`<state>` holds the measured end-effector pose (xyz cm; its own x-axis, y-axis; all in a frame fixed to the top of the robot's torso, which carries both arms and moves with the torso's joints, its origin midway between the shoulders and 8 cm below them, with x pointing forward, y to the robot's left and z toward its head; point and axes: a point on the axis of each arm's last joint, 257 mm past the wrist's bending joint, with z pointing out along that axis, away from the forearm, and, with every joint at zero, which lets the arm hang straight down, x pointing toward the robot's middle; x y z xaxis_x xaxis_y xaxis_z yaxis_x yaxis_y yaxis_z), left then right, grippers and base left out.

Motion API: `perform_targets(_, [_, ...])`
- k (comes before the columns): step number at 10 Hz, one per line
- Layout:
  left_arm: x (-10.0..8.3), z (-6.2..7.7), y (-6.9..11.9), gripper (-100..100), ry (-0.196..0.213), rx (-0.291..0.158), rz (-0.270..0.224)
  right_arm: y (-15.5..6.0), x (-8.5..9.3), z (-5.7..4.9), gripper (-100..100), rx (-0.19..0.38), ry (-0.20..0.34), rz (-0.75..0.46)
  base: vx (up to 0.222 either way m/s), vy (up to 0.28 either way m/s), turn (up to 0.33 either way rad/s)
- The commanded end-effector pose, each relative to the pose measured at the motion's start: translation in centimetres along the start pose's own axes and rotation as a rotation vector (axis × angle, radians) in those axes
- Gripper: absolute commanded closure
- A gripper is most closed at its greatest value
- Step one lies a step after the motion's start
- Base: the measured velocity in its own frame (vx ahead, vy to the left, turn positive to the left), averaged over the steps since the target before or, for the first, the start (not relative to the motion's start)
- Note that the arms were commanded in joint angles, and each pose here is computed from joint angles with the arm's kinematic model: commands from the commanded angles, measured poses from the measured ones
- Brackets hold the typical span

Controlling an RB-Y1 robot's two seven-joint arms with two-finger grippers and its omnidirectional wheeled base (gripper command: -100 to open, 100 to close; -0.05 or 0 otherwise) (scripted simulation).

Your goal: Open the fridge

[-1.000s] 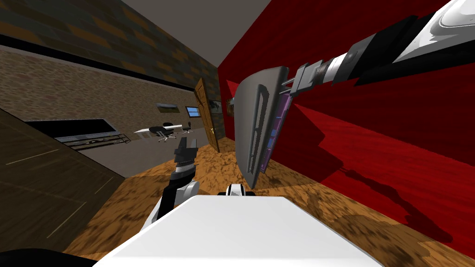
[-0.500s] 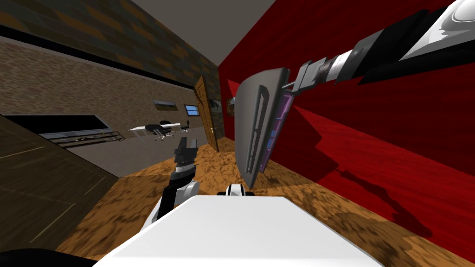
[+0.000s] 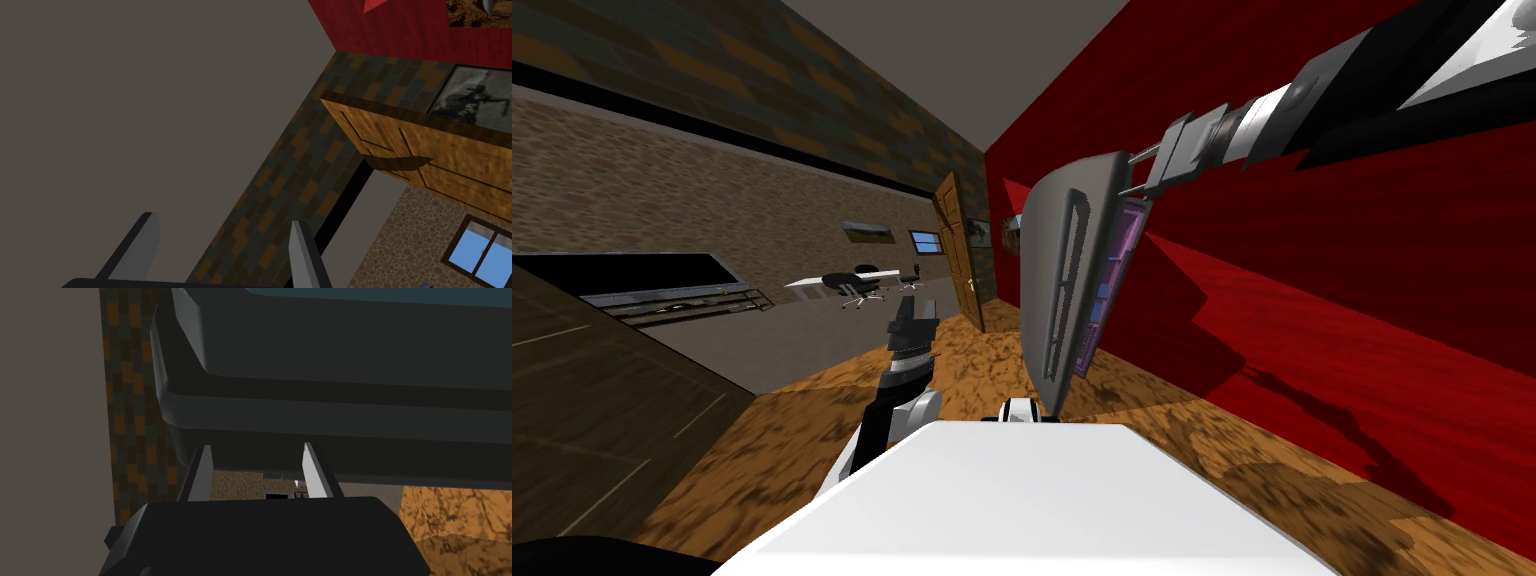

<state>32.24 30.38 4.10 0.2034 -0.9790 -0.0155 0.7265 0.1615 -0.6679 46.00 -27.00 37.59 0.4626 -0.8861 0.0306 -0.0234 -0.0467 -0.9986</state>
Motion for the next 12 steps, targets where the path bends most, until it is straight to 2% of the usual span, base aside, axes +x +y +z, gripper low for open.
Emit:
perform_targets(1, [0.0, 0.0, 0.0, 0, 0.000, 0.000, 0.000, -1.0, -0.3, -0.4, 100, 0.024, -0.003, -0.004, -0.050, 0.009, -0.062])
perform_targets(5, [0.0, 0.0, 0.0, 0, 0.000, 0.000, 0.000, -1.1, 1.5, 0.2, 100, 0.022, 0.043, -0.005, -0.052, 0.232, -0.163])
perform_targets(11, [0.0, 0.0, 0.0, 0, 0.000, 0.000, 0.000, -1.3, 4.4, 1.0, 100, 0.022, 0.118, -0.010, -0.053, 0.300, -0.134])
perform_targets(12, [0.0, 0.0, 0.0, 0, 0.000, 0.000, 0.000, -0.3, 4.4, 0.9, 100, -0.003, 0.112, -0.003, -0.079, 0.144, -0.099])
